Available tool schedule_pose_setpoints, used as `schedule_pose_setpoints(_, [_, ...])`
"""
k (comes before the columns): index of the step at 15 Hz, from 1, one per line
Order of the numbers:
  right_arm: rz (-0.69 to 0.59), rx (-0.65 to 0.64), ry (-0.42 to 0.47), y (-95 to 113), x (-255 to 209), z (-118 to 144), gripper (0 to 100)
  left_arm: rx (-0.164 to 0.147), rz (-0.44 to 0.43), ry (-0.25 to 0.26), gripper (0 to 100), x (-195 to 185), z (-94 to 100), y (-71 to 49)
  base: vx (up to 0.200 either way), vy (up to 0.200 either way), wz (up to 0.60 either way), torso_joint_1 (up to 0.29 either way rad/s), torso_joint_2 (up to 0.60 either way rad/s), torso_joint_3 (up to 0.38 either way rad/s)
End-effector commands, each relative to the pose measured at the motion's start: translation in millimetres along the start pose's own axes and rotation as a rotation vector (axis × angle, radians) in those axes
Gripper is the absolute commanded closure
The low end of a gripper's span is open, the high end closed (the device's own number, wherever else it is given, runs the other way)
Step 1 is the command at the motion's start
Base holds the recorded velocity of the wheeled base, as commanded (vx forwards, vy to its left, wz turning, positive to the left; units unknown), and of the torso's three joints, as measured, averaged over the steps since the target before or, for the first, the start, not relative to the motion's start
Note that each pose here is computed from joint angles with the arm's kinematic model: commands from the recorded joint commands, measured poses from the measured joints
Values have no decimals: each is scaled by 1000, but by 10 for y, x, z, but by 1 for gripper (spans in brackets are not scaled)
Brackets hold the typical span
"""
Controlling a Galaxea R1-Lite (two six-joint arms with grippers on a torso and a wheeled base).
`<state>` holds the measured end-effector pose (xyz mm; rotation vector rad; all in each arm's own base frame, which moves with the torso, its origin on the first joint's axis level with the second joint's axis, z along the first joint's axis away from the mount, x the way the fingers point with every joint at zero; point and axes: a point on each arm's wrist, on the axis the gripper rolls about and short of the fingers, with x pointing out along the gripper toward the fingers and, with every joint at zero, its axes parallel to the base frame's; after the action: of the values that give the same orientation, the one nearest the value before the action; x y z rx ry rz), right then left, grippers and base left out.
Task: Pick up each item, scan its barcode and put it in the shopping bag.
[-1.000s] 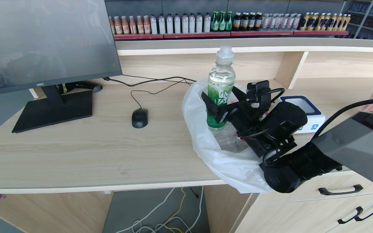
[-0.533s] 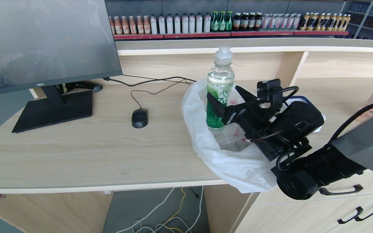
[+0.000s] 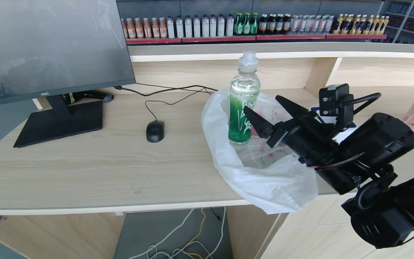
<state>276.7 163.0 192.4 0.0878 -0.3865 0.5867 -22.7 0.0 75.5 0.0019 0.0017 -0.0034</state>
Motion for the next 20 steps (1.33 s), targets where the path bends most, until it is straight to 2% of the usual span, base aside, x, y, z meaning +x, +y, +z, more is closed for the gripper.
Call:
schedule_pose_setpoints(1, [-4,-4,-10,4,-76,92,0,0,0,0,0,0,0,0,-200,0,0,2,2,7])
schedule_pose_setpoints(5, [-16,0,-8,-4,-127,125,0,-2,0,0,0,0,0,0,-200,0,0,8,7,0])
schedule_pose_setpoints(12, [-33,-5,3,-52,-217,154,0,1,0,0,0,0,0,0,0,0,0,0,0,0])
schedule_pose_setpoints(16, [-83,-24,3,-210,-235,162,0,0,0,0,0,0,0,0,0,-200,0,-1,1,2])
schedule_pose_setpoints(20, [-83,-25,-2,-209,-238,178,0,0,0,0,0,0,0,0,0,-200,0,5,5,5])
